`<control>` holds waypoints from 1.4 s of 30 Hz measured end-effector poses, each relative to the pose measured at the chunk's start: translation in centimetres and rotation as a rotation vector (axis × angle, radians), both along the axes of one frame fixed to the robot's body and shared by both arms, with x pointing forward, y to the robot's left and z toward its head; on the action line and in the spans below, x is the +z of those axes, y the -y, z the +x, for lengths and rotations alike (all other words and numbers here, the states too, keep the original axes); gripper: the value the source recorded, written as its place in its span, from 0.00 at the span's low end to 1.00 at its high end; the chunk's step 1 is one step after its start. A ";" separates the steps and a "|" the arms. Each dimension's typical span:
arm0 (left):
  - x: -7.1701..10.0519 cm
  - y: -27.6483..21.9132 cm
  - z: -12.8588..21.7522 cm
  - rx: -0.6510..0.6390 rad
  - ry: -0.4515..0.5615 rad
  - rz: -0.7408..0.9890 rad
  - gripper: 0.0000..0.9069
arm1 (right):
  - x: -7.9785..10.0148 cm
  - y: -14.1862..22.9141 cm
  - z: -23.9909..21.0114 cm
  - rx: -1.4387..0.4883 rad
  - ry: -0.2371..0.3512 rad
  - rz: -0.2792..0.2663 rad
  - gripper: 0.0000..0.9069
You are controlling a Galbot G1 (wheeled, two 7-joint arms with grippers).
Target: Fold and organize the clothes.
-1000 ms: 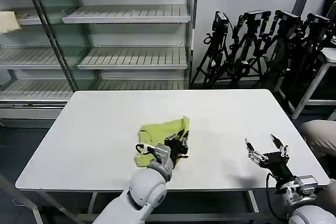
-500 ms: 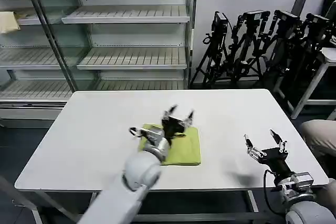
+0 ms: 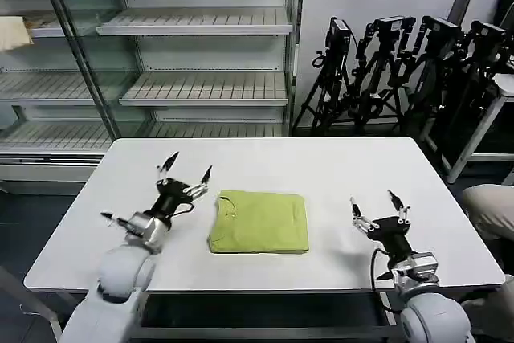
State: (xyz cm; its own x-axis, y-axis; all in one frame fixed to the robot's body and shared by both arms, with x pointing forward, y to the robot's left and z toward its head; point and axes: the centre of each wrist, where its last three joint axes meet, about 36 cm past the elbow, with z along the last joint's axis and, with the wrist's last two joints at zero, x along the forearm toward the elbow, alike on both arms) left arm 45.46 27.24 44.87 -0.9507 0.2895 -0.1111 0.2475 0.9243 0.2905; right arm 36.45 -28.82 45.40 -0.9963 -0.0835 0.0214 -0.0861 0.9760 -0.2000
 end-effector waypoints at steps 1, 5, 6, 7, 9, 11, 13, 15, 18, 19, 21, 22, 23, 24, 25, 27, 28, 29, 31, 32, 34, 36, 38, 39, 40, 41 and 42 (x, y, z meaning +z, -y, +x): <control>-0.3 -0.4 -0.4 -0.001 0.004 0.006 1.00 | -0.1 -0.2 0.1 0.001 0.000 -0.001 1.00; -1.5 -1.7 -1.8 0.016 0.002 0.032 1.00 | -0.1 -0.7 0.2 0.001 0.006 -0.009 1.00; -1.8 -1.9 -2.2 0.022 -0.006 0.038 1.00 | -0.1 -0.7 0.2 0.001 0.007 -0.010 1.00; -2.0 -2.1 -2.6 0.032 -0.013 0.045 1.00 | -0.1 -0.7 0.2 0.001 0.008 -0.010 1.00; -2.5 -2.5 -3.2 0.054 -0.033 0.059 1.00 | 0.0 -0.7 0.0 0.001 0.009 -0.012 1.00; -2.7 -2.9 -3.6 0.068 -0.044 0.070 1.00 | 0.1 -0.5 -0.1 -0.004 0.012 -0.015 1.00; -3.0 -3.1 -3.9 0.071 -0.051 0.075 1.00 | 0.1 -0.5 -0.1 -0.007 0.016 -0.015 1.00; -3.1 -3.4 -4.0 0.065 -0.051 0.081 1.00 | 0.1 -0.5 0.1 -0.012 0.020 -0.017 1.00; -3.2 -3.7 -3.9 0.048 -0.048 0.087 1.00 | 0.1 -0.7 0.3 -0.012 0.023 -0.017 1.00; -3.2 -3.9 -3.9 0.044 -0.046 0.091 1.00 | 0.1 -0.7 0.3 -0.012 0.025 -0.017 1.00; -2.8 -4.4 -3.6 0.035 -0.038 0.099 1.00 | 0.1 -0.9 0.3 -0.010 0.027 -0.014 1.00; -2.6 -4.5 -3.5 0.030 -0.034 0.100 1.00 | 0.1 -0.9 0.3 -0.010 0.028 -0.015 1.00; -2.4 -4.6 -3.4 0.025 -0.029 0.100 1.00 | 0.1 -0.9 0.3 -0.010 0.030 -0.016 1.00; -2.3 -4.7 -3.3 0.021 -0.024 0.099 1.00 | 0.1 -0.9 0.3 -0.012 0.033 -0.019 1.00; -2.1 -4.7 -3.2 0.017 -0.020 0.097 1.00 | 0.1 -0.8 0.2 -0.013 0.034 -0.021 1.00; -2.0 -4.7 -3.2 0.012 -0.016 0.091 1.00 | 0.2 -0.7 0.3 -0.016 0.040 -0.027 1.00; -1.9 -4.6 -3.2 0.008 -0.013 0.090 1.00 | 0.3 -0.5 0.4 -0.018 0.045 -0.033 1.00; -1.9 -4.6 -3.2 0.005 -0.012 0.090 1.00 | 0.3 -0.5 0.4 -0.019 0.049 -0.036 1.00; -1.8 -4.6 -3.2 0.002 -0.006 0.090 1.00 | 0.3 -0.4 0.4 -0.022 0.054 -0.039 1.00; -1.7 -4.7 -3.2 0.002 -0.002 0.088 1.00 | 0.3 -0.4 0.4 -0.023 0.055 -0.038 1.00; -1.4 -4.8 -3.1 0.001 0.009 0.089 1.00 | 0.3 -0.5 0.3 -0.020 0.056 -0.039 1.00; -1.1 -4.9 -3.1 -0.003 0.020 0.093 1.00 | 0.4 -0.5 0.2 -0.016 0.063 -0.044 1.00; -0.9 -5.0 -3.1 -0.005 0.030 0.096 1.00 | 0.4 -0.7 0.3 -0.015 0.069 -0.048 1.00; -0.7 -5.1 -3.1 -0.006 0.036 0.097 1.00 | 0.4 -0.7 0.3 -0.015 0.073 -0.052 1.00; -0.6 -5.1 -3.1 -0.007 0.042 0.100 1.00 | 0.5 -0.7 0.4 -0.015 0.076 -0.056 1.00; -0.5 -5.2 -3.2 -0.008 0.047 0.101 1.00 | 0.5 -0.7 0.4 -0.016 0.079 -0.060 1.00; -0.4 -5.2 -3.2 -0.008 0.050 0.101 1.00 | 0.5 -0.7 0.3 -0.016 0.081 -0.064 1.00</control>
State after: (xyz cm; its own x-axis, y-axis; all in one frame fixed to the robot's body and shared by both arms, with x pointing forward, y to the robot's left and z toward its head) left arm 42.25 32.42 44.43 -0.9423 0.3091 -0.1281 0.2377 0.8878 0.3941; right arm 36.78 -28.16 45.86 -0.9962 -0.0682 -0.0540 -0.0514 0.9622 -0.2673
